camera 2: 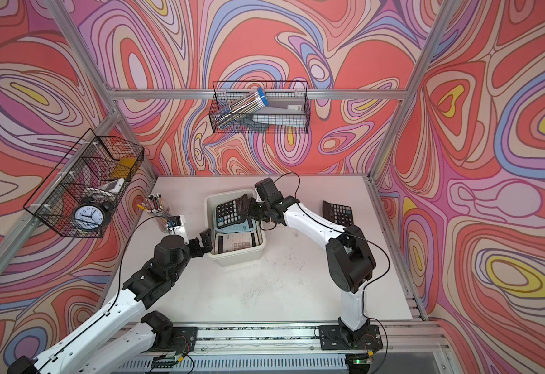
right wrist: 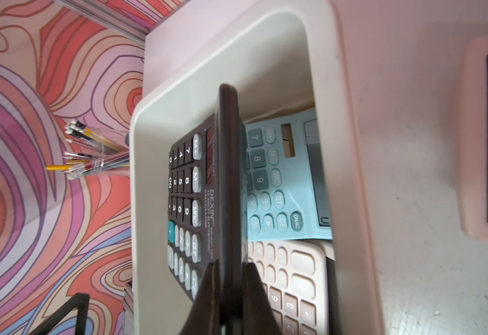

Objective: Put the calculator in the storage box
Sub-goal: Place the calculator in the storage box.

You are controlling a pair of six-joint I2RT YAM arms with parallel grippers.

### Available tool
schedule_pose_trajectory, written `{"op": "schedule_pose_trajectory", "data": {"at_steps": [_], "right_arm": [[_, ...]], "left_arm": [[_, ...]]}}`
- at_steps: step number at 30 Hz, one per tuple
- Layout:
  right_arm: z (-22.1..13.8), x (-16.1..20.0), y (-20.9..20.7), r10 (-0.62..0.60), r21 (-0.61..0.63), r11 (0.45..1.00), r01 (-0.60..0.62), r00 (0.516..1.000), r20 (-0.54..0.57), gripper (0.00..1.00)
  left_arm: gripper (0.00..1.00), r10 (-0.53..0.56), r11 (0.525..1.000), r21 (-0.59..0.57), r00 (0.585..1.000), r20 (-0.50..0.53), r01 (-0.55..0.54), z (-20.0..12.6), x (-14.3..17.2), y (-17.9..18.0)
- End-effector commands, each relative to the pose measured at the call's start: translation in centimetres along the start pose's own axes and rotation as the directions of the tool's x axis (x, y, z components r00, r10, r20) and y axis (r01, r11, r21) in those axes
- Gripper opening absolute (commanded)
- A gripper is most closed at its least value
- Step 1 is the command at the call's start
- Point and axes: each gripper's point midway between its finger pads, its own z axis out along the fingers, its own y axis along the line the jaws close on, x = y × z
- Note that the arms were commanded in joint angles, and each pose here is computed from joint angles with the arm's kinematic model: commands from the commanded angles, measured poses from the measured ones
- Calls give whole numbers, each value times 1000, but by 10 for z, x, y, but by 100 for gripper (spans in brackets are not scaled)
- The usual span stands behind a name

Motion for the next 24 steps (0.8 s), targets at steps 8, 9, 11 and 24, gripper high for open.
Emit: {"op": "schedule_pose_trajectory", "data": {"at_steps": [8, 9, 11, 24], "right_arm": [[30, 3, -10, 19, 99, 995, -19, 1000, -2, 0], [32, 5, -14, 21, 113, 993, -20, 1000, -6, 0], [35, 8, -22, 22, 139, 990, -21, 1000, -6, 0], [41, 10, -35, -6, 184, 983, 8, 1000, -8, 13]], "left_arm": [[99, -3, 1000, -17, 1000, 4, 3, 0, 2, 4], [99, -3, 1000, -18, 1000, 4, 3, 0, 2, 5], [99, -4, 1000, -18, 1000, 4, 4, 0, 2, 5], [99, -3, 1000, -16, 1000, -2, 3, 1, 3, 4]]}}
